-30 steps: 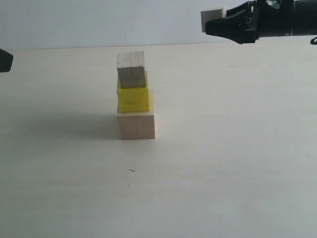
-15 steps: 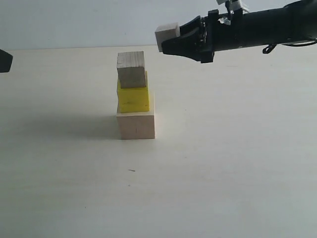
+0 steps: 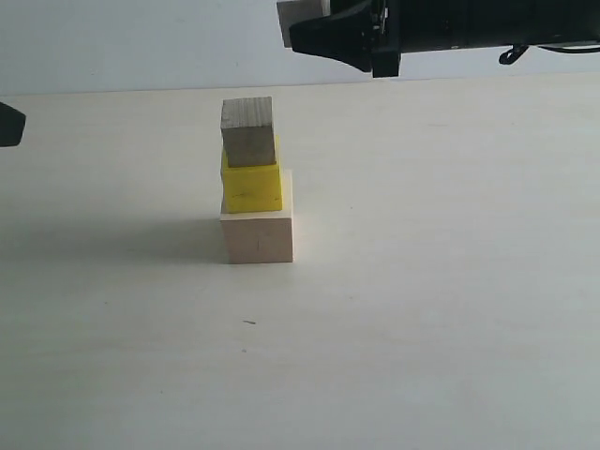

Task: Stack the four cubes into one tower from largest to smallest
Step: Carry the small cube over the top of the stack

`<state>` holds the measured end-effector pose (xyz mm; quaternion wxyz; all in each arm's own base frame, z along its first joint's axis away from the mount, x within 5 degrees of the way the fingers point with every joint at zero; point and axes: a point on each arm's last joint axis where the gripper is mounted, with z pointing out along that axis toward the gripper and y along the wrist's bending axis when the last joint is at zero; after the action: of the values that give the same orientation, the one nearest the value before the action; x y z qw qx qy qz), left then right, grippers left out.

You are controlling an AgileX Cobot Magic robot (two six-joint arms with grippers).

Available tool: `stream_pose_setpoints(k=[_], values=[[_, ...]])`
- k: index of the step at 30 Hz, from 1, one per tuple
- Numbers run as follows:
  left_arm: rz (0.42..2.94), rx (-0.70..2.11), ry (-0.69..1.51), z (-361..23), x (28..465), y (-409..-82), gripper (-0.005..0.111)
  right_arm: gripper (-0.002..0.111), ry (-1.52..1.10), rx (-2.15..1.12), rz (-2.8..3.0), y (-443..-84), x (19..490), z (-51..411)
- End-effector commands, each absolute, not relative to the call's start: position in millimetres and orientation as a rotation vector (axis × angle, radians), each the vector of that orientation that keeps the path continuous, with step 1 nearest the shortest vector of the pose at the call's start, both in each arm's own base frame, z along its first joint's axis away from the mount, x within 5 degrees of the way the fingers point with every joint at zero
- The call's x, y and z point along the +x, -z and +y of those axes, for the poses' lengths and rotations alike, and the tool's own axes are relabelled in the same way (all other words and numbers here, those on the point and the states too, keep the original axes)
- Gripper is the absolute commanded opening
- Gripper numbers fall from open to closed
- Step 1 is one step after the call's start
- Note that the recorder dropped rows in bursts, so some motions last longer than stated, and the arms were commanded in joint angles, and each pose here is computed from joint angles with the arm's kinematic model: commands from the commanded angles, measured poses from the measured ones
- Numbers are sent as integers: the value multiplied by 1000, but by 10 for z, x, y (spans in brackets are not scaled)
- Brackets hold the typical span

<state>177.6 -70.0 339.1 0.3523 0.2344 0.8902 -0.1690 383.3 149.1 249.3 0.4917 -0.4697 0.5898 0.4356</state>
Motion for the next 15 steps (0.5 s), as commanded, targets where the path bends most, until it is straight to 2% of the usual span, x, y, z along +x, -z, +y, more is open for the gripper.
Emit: stream_pose_setpoints(k=[1,11,15], values=[[2303,592,421,-686,1794,-3320,26,0,-1048,-1167,1398,-2565,3810,1515],[2285,580,410,-682,1811,-3326,26,0,-1075,-1347,1294,-2526,3581,1969],[2286,579,410,-681,1812,-3321,26,0,-1107,-1328,1326,-2373,3626,2000]])
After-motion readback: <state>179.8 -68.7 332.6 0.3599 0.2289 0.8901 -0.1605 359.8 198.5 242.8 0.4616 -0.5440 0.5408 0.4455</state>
